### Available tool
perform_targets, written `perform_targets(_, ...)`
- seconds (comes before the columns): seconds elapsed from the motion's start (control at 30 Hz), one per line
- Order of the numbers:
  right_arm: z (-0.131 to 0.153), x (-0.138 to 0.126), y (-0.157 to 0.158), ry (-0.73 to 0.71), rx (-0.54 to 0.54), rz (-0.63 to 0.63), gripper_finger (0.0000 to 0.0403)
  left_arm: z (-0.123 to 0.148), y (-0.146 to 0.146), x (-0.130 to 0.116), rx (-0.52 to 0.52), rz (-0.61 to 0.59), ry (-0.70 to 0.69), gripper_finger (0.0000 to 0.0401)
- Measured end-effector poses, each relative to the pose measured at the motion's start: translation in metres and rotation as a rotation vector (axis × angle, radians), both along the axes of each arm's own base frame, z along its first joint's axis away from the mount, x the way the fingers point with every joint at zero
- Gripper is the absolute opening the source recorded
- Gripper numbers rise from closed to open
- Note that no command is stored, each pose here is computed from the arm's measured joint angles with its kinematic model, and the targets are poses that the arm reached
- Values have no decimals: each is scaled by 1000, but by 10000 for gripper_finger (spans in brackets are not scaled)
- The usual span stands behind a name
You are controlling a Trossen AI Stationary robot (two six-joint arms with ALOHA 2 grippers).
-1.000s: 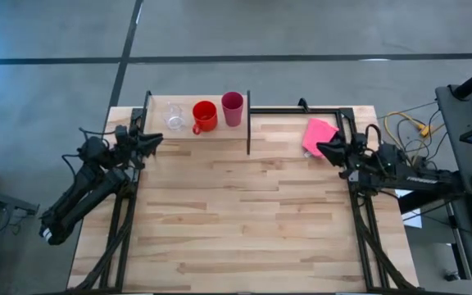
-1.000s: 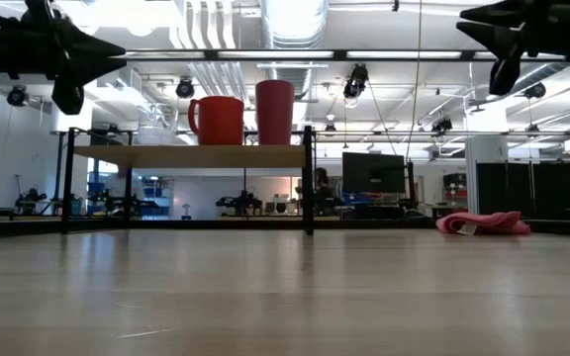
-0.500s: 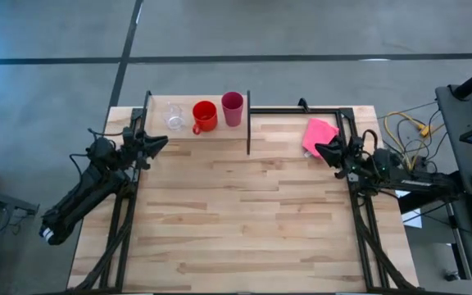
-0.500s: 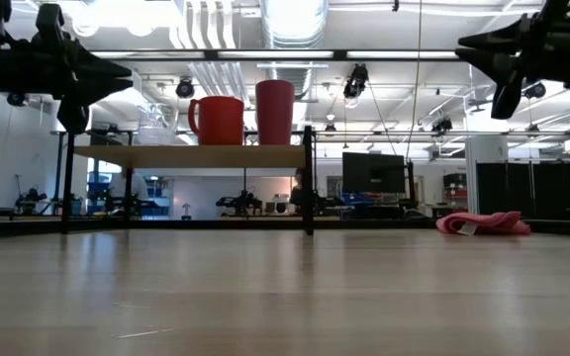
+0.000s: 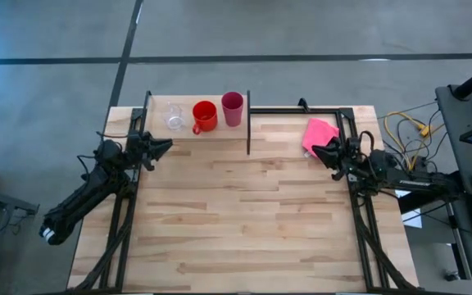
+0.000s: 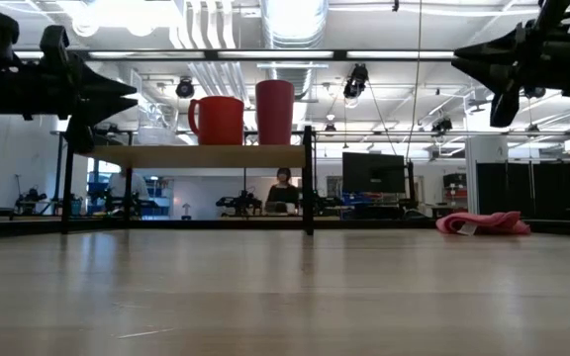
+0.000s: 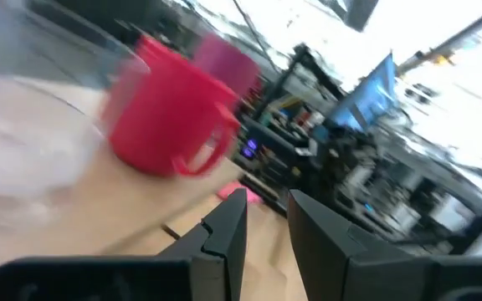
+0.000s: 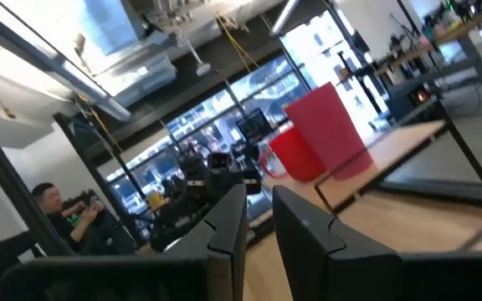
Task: Stack small to large cups/mugs on shelf
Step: Return to Home Position
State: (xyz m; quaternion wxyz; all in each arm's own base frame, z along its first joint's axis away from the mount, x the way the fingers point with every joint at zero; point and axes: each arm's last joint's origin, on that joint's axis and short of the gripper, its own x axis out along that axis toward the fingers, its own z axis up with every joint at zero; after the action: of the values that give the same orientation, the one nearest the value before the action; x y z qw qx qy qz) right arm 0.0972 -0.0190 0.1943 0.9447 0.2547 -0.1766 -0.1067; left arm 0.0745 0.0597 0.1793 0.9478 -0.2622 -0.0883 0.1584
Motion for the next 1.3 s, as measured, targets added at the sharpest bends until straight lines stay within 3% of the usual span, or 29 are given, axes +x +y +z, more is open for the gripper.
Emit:
perform_targets(0.13,-3,2,0,25,45,11,56,-3,-2,1,7,-98,13,75)
perform_targets(0.27,-4,3,-1,35,55,9,56,-4,-3,2,4,-109,12,75)
perform_targets(0.47,-3,3,-1,26,54,7,56,1,0,1,61,-14,-31,75)
perform_targets(0.9,-4,2,-3,27,58,-73,56,16,3,1,182,68,-116,75)
perform_targets(1.03,-4,2,-3,28,55,-73,56,22,3,1,221,69,-164,75)
perform_targets(1.3,-4,2,-3,31,48,-75,56,23,4,9,184,-20,-123,75)
